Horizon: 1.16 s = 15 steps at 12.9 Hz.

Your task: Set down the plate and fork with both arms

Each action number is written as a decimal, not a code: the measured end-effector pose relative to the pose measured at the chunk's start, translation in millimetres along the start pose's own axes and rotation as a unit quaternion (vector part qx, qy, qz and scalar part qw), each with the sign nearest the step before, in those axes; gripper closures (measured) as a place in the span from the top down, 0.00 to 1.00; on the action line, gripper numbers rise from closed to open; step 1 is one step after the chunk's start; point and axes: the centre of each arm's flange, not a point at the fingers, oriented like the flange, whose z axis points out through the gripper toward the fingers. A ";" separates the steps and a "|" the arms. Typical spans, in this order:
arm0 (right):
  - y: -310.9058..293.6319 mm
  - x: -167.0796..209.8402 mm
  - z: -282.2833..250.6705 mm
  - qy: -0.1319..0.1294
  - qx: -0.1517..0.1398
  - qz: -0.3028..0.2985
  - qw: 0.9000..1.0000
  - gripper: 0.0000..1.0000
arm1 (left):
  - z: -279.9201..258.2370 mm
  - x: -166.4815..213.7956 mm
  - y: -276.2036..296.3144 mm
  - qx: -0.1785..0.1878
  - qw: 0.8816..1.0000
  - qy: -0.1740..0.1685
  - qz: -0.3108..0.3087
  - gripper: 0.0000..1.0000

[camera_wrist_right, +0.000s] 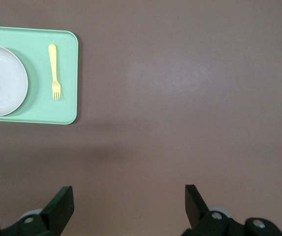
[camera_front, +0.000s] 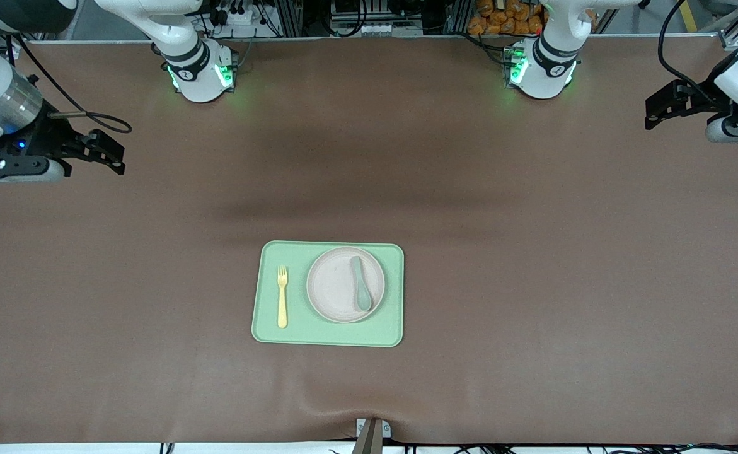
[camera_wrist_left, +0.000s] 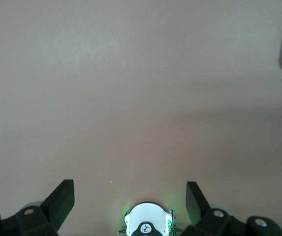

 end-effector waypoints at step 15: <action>18.9 37.1 -42.7 0.007 0.008 0.017 1.000 1.00 | -1.4 2.7 0.5 0.000 1.000 0.010 0.000 1.00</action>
